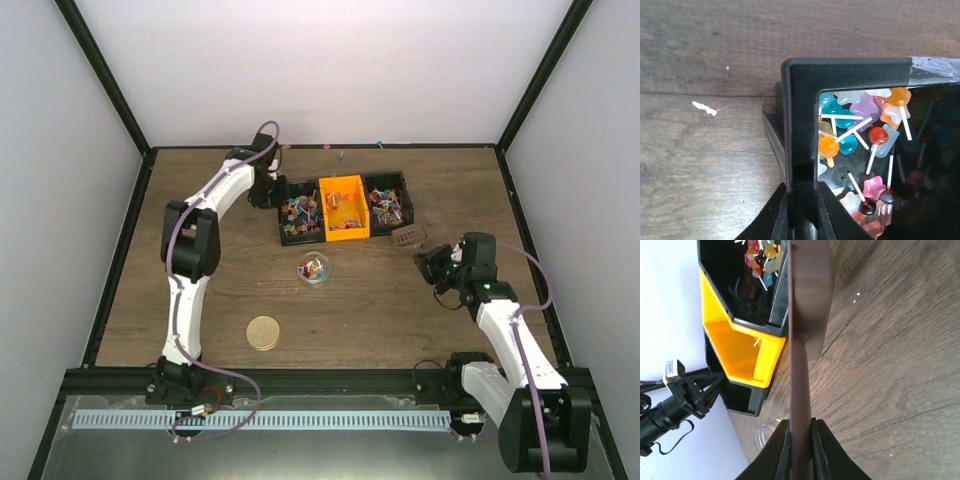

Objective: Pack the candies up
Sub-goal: Adjust the storage box at the center of the board.

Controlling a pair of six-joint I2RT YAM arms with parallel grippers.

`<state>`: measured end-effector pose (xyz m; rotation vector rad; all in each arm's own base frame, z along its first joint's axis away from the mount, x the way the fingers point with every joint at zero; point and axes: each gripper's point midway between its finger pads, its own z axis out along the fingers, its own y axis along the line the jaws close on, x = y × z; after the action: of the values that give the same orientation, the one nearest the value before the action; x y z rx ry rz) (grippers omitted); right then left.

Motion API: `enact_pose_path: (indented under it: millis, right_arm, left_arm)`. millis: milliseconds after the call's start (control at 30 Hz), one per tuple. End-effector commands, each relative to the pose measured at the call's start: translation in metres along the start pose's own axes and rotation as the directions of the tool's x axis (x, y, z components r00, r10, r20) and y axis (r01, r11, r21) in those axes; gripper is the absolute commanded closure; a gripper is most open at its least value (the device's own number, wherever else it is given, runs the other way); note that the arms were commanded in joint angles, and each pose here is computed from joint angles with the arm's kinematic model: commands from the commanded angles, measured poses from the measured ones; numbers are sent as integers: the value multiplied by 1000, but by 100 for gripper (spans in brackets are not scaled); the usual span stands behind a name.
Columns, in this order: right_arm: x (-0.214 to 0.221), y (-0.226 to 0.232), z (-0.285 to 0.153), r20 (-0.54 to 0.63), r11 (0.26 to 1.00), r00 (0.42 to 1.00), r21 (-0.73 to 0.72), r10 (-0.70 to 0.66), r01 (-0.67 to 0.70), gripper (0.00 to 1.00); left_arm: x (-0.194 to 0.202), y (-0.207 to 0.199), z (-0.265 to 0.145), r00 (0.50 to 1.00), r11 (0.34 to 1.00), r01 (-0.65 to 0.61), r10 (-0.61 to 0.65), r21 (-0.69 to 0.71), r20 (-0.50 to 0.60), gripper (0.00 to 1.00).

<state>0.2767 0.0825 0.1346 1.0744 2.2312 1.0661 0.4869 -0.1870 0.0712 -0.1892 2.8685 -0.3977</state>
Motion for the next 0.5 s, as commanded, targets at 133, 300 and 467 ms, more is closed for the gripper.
enact_pose_path:
  millis: [133,300,467]
  right_arm:
    - [-19,-16,13,37,1000,999,-18,-1,1,98]
    - [-26,-41,20,30,988,996,136,-78,74,67]
    - [-43,-40,5,99,958,974,226,-202,176,23]
  left_arm:
    - [-20,14,-1,999,999,-32,30,40,38,74]
    - [-19,15,-7,999,1000,-17,15,25,46,50]
    - [-28,9,-31,994,999,5,-9,38,106,30]
